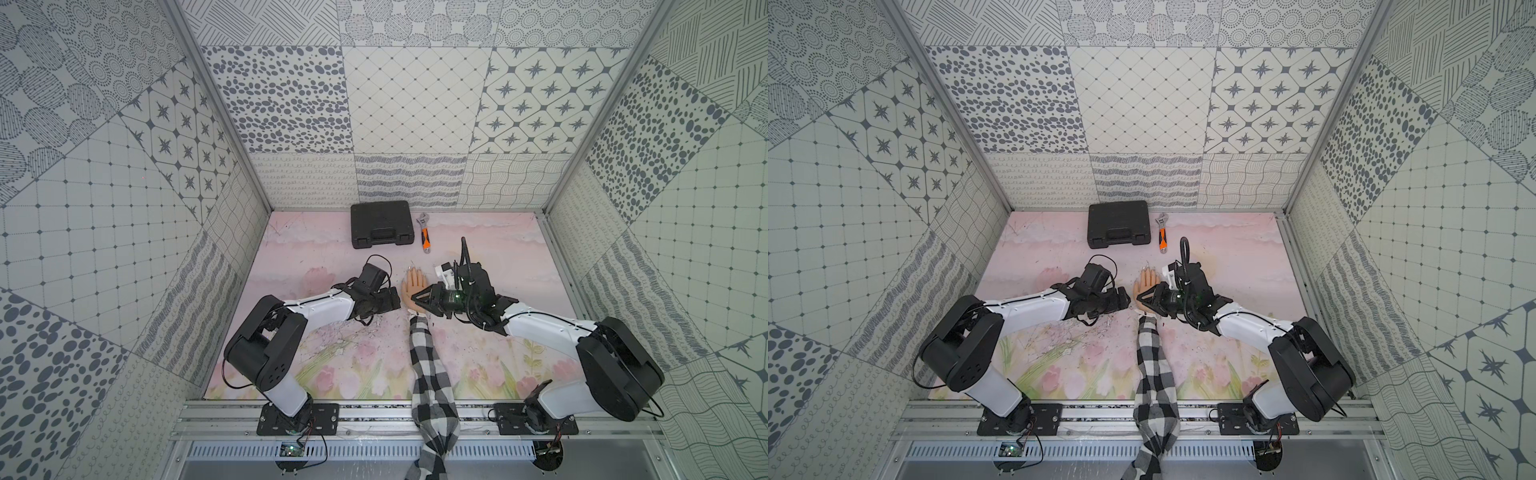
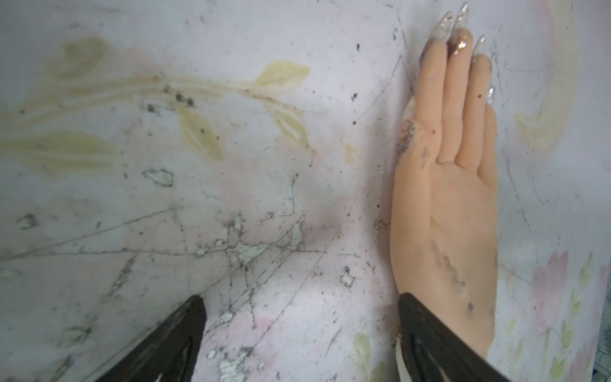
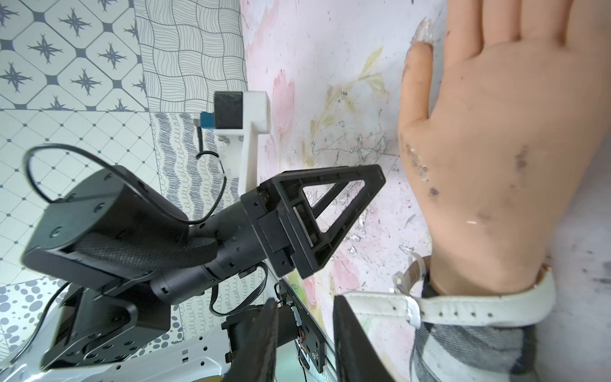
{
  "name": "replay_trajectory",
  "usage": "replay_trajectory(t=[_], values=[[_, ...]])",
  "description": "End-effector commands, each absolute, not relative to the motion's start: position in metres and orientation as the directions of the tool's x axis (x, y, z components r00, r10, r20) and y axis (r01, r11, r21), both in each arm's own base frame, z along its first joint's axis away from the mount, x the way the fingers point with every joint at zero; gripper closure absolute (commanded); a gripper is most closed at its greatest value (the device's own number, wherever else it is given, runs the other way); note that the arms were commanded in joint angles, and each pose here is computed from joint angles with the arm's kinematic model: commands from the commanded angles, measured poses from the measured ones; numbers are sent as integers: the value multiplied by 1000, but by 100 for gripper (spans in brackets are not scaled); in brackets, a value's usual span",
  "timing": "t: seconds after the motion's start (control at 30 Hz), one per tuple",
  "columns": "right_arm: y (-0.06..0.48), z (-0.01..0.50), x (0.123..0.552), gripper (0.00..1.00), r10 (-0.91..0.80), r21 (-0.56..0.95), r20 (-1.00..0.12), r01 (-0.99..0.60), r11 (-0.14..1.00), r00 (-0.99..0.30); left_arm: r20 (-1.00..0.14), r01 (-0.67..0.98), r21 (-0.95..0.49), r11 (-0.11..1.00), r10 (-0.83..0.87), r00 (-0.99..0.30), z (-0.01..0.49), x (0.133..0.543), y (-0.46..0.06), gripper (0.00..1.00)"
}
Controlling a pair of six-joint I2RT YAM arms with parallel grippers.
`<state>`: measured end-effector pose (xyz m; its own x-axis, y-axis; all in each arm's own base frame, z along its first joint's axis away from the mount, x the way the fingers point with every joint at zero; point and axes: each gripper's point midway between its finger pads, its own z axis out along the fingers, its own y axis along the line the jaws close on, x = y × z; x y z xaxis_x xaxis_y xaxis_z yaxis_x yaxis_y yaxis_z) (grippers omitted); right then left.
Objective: Take off the watch
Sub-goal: Untie the watch from the hand.
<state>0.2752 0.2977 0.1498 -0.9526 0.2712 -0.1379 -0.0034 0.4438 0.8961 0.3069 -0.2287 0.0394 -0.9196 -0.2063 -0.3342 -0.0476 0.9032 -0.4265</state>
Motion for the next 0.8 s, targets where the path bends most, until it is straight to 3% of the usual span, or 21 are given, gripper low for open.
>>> replay_trajectory(t=[0.0, 0.27, 0.77], values=[[284, 160, 280, 66, 295, 881, -194, -34, 471, -936, -251, -86, -327, 941, -174, -952, 21, 283, -204, 7], [268, 131, 272, 58, 291, 840, -180, 7, 542, -939, -259, -76, -336, 939, -170, -951, 26, 288, -206, 7], [293, 103, 263, 59, 219, 817, -151, 3, 576, -964, -248, -74, -344, 936, -167, -954, 26, 292, -209, 7]])
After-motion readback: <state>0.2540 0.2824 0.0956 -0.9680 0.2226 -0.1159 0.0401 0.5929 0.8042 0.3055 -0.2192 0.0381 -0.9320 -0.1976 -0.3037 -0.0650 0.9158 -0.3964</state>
